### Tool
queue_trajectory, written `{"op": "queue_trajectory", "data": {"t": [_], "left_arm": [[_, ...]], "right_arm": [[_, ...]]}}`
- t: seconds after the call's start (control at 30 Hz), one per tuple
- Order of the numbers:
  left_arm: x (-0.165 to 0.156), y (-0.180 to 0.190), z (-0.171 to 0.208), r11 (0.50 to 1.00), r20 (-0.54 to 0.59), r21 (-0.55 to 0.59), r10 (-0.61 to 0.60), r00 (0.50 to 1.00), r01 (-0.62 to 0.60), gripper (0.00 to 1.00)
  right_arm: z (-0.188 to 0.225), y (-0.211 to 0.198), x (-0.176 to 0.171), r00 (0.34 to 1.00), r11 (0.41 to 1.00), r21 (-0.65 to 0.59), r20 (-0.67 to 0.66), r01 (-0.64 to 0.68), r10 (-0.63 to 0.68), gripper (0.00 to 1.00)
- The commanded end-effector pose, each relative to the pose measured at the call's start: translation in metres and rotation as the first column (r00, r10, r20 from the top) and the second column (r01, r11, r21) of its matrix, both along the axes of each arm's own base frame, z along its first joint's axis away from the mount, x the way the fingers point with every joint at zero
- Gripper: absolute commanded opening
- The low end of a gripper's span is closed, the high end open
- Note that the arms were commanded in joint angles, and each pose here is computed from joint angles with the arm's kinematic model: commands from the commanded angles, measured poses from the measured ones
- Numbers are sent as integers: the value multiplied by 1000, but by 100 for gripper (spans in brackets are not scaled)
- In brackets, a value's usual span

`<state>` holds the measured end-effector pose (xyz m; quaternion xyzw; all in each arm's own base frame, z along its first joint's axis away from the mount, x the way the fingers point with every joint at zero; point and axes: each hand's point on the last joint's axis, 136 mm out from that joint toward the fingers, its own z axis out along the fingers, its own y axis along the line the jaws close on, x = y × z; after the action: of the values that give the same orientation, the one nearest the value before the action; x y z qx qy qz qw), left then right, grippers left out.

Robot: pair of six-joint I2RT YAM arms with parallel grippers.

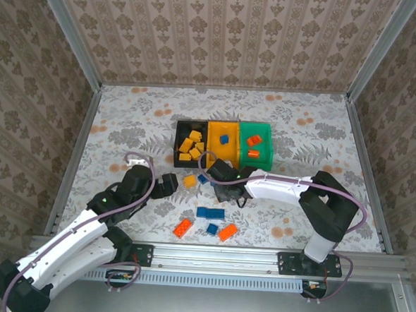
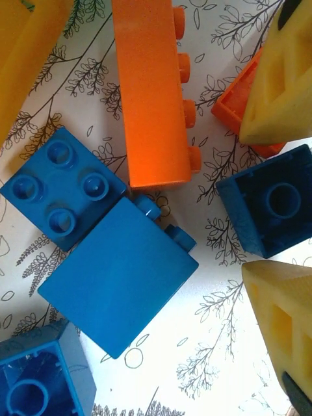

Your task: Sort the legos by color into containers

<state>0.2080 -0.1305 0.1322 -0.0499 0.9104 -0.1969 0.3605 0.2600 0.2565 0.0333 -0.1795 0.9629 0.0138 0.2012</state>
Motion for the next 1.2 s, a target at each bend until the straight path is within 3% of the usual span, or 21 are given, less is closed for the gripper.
{"op": "queue_trajectory", "data": {"t": [0.0, 0.3, 0.57, 0.8, 1.0, 1.17], "left_arm": [[-3, 1, -7, 1000, -28, -12, 9, 1000, -9, 100], [-3, 3, -8, 1000, -35, -6, 5, 999, -5, 100], [-4, 2, -10, 1000, -40, -14, -1, 999, 1, 100], [-5, 0, -8, 1000, -43, -27, -6, 999, 5, 100], [-11, 1, -10, 1000, -66, -26, -17, 998, 16, 100], [-15, 2, -15, 1000, -88, -6, -31, 996, 31, 100]], "right_arm": [[-12, -8, -5, 1000, 997, -72, -22, -13, 12, 50], [-1, 0, -3, 1000, 998, -60, 3, -28, 28, 39], [85, 20, 13, 990, 990, 137, 142, -37, 18, 32], [121, 34, 75, 975, 978, 205, 208, 31, -74, 32], [103, 30, 140, 960, 970, 176, 198, 166, -200, 32], [82, 21, 167, 952, 964, 116, 166, 240, -257, 35]]}}
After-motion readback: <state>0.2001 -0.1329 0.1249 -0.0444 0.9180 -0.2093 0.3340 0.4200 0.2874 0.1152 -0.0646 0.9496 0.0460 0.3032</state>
